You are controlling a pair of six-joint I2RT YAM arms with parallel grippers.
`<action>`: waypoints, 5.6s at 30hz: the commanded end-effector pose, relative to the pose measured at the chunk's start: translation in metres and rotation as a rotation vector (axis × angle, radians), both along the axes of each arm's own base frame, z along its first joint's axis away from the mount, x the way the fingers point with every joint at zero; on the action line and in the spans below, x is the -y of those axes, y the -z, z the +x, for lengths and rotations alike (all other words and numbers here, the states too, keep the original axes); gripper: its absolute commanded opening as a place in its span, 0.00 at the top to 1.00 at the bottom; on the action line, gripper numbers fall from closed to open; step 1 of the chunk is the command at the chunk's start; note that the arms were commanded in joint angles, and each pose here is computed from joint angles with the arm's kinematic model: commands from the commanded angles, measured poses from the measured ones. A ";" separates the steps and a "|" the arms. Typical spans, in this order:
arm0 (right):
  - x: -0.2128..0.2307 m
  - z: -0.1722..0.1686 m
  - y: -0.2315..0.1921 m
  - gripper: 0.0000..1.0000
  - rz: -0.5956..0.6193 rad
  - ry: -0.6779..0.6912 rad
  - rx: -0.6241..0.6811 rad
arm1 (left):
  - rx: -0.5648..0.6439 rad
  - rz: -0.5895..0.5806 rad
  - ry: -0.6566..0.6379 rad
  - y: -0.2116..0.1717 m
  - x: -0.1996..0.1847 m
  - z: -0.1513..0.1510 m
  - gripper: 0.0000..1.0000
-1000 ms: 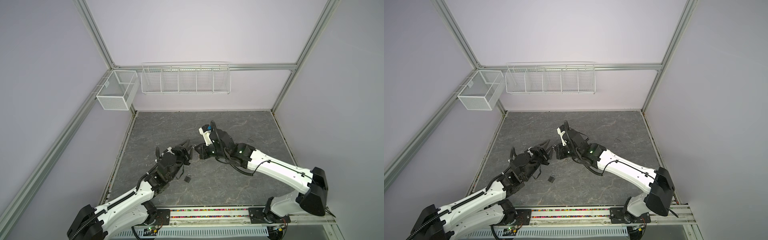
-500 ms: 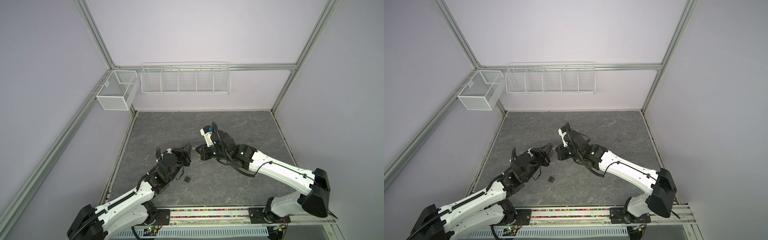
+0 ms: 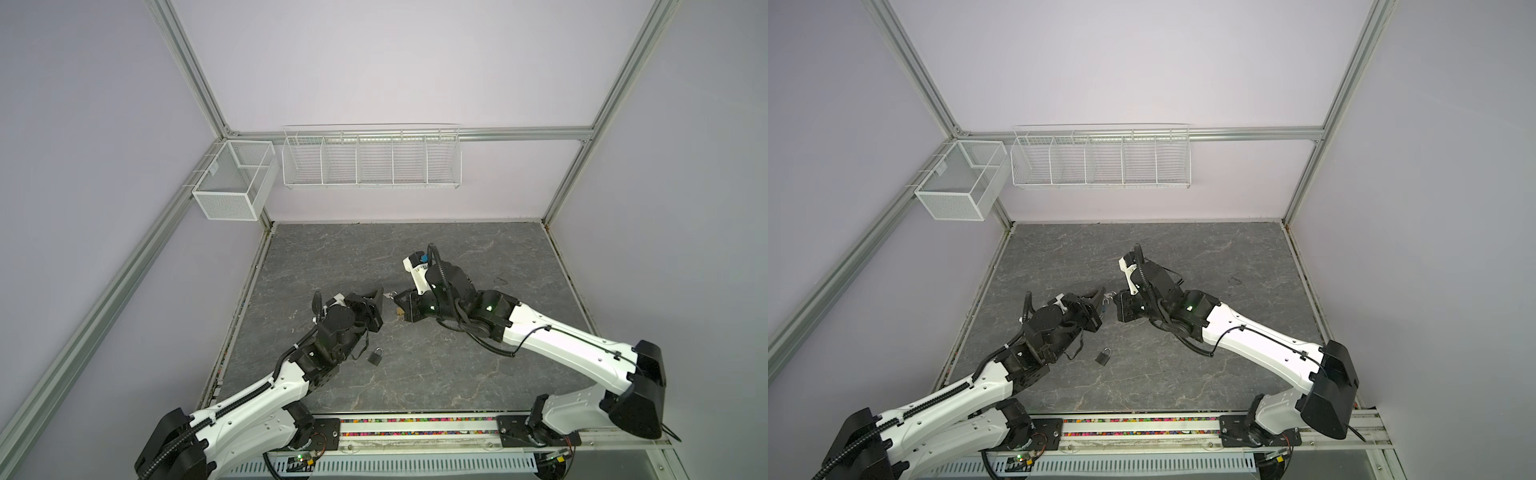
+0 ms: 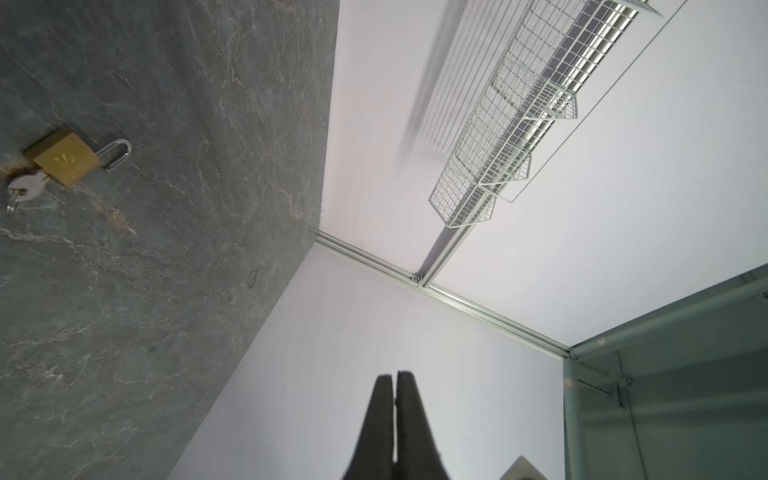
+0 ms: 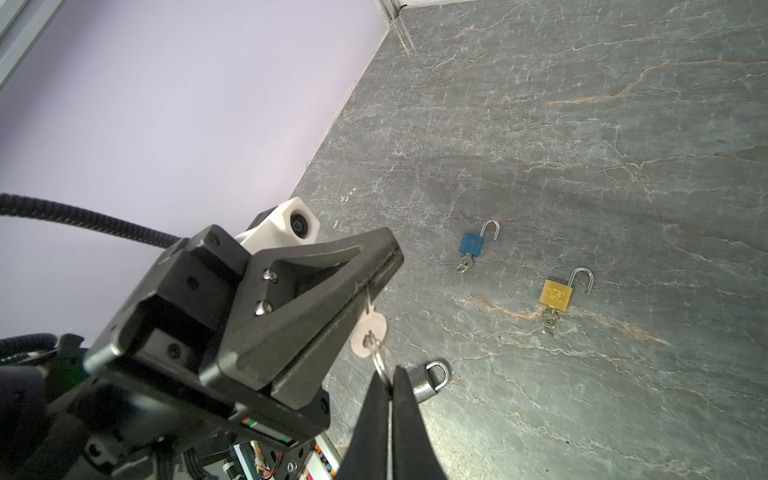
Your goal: Unlock with the key
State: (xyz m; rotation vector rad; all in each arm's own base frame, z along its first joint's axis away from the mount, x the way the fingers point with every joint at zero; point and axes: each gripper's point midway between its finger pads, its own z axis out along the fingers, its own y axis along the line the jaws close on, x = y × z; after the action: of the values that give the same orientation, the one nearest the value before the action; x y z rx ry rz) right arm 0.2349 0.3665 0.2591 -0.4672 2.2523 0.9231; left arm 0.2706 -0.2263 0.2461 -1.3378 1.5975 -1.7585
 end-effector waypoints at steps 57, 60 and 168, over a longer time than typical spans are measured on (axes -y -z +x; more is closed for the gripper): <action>0.047 -0.006 -0.087 0.38 0.518 -0.328 0.034 | 1.155 0.636 0.299 -0.166 0.073 -0.029 1.00; 0.047 -0.008 -0.093 0.43 0.537 -0.340 0.059 | 1.160 0.631 0.296 -0.167 0.073 -0.030 1.00; 0.110 -0.075 0.090 0.93 0.107 -0.052 -0.092 | -0.094 1.522 0.979 0.210 -0.012 -0.083 0.33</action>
State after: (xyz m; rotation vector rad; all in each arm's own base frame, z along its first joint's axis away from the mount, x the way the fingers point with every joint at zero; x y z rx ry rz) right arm 0.1595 0.2581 0.1698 -0.4511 2.2911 1.1177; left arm 0.1810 -0.2039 0.0299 0.1613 2.8359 -0.1972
